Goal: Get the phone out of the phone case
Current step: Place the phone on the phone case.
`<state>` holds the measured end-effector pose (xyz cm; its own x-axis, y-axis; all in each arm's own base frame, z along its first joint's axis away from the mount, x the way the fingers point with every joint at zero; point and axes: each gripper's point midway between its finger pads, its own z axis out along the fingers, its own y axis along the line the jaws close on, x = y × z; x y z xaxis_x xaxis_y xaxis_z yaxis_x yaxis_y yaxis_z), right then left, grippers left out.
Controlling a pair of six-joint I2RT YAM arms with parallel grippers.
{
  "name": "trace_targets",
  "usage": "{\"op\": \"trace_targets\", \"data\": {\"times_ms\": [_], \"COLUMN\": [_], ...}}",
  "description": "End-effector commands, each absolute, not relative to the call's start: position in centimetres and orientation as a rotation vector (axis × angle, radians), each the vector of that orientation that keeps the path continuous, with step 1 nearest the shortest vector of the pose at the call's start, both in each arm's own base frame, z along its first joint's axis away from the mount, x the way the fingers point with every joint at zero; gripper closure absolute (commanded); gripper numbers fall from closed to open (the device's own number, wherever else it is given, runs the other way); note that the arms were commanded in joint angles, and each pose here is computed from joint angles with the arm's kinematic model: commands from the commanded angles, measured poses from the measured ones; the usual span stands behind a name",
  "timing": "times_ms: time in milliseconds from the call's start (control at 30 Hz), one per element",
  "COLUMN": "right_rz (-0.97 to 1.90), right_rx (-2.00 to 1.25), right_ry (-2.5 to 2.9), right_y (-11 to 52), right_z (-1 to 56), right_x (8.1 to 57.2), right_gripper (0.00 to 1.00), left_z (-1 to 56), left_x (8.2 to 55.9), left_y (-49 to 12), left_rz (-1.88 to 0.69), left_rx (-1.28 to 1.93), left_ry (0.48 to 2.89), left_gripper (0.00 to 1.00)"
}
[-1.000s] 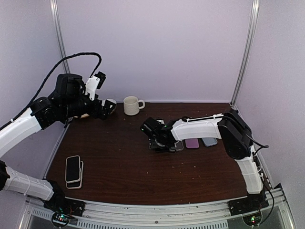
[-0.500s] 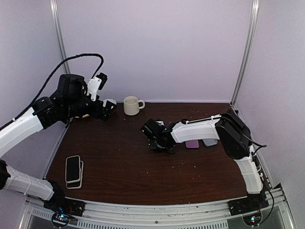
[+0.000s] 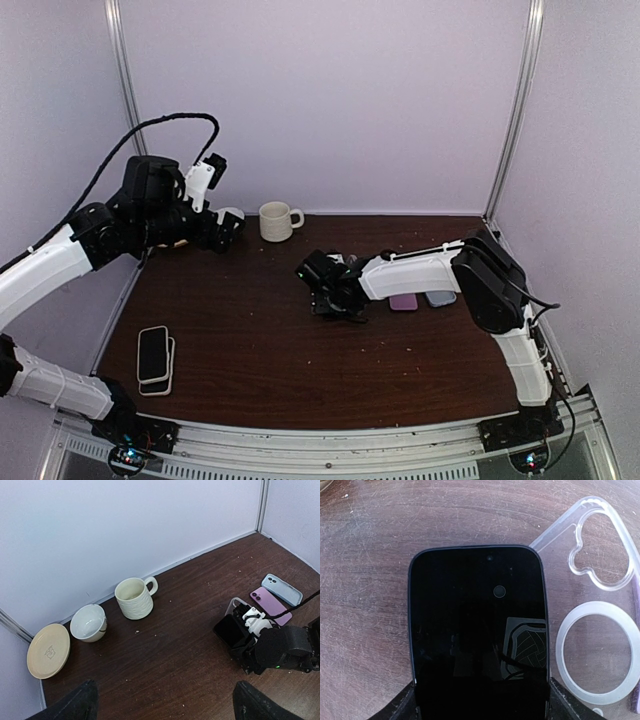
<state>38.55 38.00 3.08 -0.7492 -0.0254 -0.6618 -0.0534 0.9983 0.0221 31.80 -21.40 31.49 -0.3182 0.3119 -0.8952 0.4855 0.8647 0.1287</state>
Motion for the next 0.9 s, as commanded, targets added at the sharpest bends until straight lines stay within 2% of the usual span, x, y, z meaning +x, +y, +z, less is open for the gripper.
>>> {"op": "trace_targets", "data": {"times_ms": [0,400,867], "right_rz": [0.04,0.039,0.148], "right_rx": [-0.047,-0.046,-0.119], "right_ry": [2.383,2.349,2.33], "right_y": [37.1,35.7,37.2], "right_z": [5.2,8.4,10.5], "right_x": [39.2,39.9,40.0], "right_gripper": [0.37,0.17,0.12], "left_z": [31.7,31.5,31.3], "left_x": [32.3,32.5,32.8], "left_y": [-21.6,-21.6,-21.0], "left_rz": [-0.187,-0.178,-0.12], "left_rx": [0.586,0.59,0.585], "left_ry": [1.907,1.912,1.913], "left_gripper": [0.03,0.03,0.03]}}
